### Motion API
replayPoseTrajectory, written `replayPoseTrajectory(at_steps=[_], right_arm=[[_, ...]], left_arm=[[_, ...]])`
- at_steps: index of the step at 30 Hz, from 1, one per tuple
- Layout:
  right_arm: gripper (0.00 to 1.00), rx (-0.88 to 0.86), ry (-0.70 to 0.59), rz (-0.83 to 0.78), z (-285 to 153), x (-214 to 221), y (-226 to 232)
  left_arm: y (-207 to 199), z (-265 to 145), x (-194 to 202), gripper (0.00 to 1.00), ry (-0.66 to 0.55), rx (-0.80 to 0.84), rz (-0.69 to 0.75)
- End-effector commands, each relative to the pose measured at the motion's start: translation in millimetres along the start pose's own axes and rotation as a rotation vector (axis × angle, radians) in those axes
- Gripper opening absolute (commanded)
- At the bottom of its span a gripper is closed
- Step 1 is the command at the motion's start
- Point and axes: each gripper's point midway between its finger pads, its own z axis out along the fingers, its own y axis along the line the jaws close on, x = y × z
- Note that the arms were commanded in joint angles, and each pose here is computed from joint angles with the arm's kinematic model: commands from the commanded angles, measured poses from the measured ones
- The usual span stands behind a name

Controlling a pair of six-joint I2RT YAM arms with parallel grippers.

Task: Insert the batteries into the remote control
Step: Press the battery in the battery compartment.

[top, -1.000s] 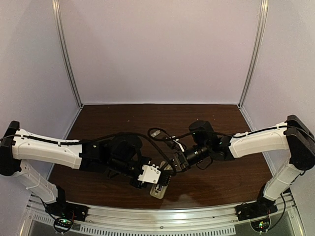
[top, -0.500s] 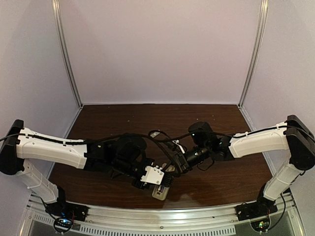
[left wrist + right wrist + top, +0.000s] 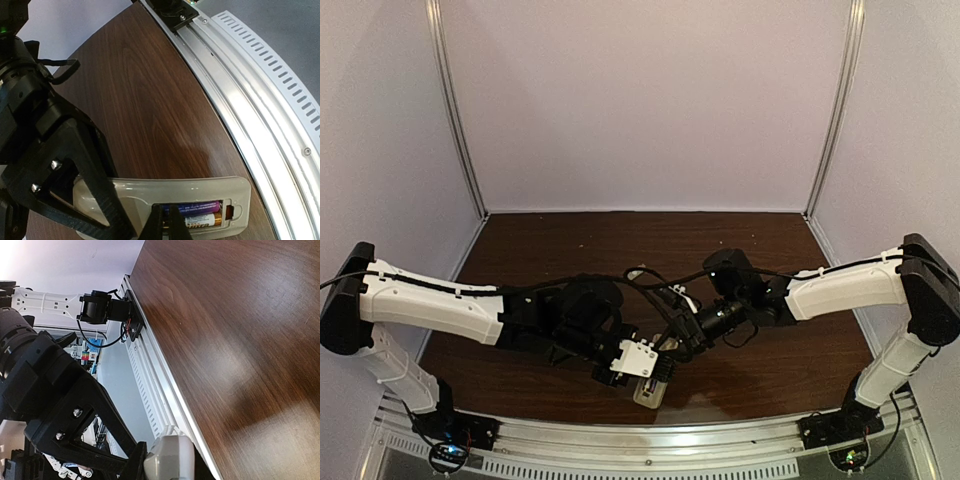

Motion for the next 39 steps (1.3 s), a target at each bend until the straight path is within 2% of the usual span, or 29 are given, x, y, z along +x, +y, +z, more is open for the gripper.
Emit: replayPoseTrajectory(at_steps=[1, 22, 26, 31, 36, 39], right_arm=[[0.0, -0.183, -0.098, -0.194, -23.8, -33.8, 72.0], [0.0, -0.187, -0.133, -0.232, -42.8, -46.3, 82.0], [0.0, -0.191, -0.128, -0.216, -40.0, -44.4, 77.5], [0.0, -0.162, -0.126, -0.181, -35.0, -39.3, 61.4], [0.0, -0.106, -0.125, -0.136, -26.2, -32.8, 32.8], [0.0, -0.078, -0.136, -0.13, -25.6, -33.1, 21.0]], left_arm=[[-45.4, 17.4, 39.7, 0.05, 0.146, 0.152, -0.042], [-74.6, 26.8, 53.3, 0.04, 0.204, 0.241, -0.042], [-59.0, 25.6, 55.7, 0.1, 0.234, 0.162, -0.041], [-26.8, 12.4, 46.4, 0.16, 0.207, 0.03, -0.074], [15.2, -15.8, 11.6, 0.18, 0.083, -0.151, -0.08], [35.6, -35.5, -9.9, 0.27, -0.001, -0.246, -0.112]])
